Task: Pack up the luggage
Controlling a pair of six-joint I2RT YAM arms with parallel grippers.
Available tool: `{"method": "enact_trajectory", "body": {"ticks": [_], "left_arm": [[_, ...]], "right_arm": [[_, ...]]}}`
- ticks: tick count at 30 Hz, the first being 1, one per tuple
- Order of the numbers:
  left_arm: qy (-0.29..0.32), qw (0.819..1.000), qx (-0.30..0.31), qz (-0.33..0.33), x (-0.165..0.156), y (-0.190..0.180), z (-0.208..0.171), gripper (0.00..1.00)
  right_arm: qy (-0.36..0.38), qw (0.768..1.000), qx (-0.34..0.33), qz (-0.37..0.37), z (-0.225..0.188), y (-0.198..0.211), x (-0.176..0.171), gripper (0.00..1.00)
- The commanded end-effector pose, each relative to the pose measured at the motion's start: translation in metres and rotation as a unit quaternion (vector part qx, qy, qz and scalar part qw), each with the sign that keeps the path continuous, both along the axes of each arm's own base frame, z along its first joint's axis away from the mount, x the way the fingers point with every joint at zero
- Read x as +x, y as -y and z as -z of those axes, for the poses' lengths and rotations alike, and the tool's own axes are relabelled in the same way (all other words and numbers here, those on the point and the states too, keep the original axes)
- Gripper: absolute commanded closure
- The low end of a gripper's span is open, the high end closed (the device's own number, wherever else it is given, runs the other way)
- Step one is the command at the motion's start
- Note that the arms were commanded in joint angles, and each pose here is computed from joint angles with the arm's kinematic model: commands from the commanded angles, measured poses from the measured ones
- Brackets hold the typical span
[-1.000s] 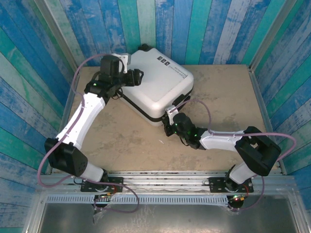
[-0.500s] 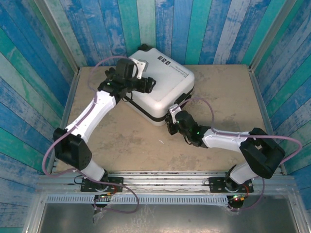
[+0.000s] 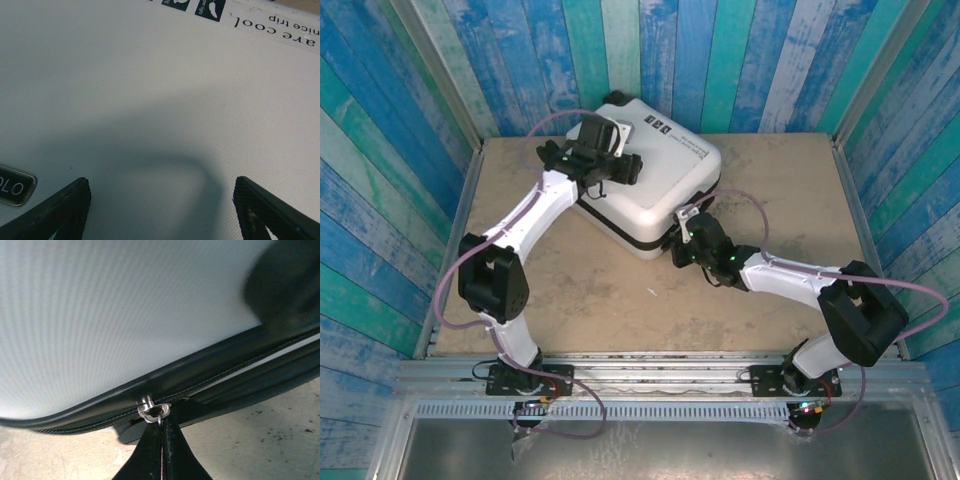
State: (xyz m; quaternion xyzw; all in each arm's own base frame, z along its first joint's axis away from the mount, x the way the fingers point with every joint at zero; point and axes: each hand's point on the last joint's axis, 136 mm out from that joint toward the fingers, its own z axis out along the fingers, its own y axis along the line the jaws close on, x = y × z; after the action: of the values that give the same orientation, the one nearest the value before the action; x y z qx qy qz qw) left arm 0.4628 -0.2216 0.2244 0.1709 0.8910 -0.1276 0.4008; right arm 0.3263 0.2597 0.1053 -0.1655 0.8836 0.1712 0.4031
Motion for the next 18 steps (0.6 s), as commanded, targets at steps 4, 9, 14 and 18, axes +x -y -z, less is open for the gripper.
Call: {"method": "enact_trajectory", "body": {"ticks": [4,9,14,18], "left_arm": [[-0.249,0.960,0.127,-0.032,-0.080,-0.050,0.146,0.22],[-0.255,0.958,0.128,-0.032,-0.085,-0.052,0.153,0.22],[-0.255,0.958,0.131,-0.031,-0.087,-0.053,0.154,0.23],[-0.253,0.957,0.135,-0.029,-0.089,-0.056,0.154,0.24]], "right_arm": [[-0.026,0.995,0.020,0.096,-0.003,0.052,0.040,0.99],[-0.038,0.992,0.036,0.112,-0.005,0.069,0.056,1.00],[-0.057,0.990,0.041,0.126,-0.004,0.090,0.078,0.99],[-0.087,0.986,0.050,0.132,0.002,0.111,0.100,1.00]]}}
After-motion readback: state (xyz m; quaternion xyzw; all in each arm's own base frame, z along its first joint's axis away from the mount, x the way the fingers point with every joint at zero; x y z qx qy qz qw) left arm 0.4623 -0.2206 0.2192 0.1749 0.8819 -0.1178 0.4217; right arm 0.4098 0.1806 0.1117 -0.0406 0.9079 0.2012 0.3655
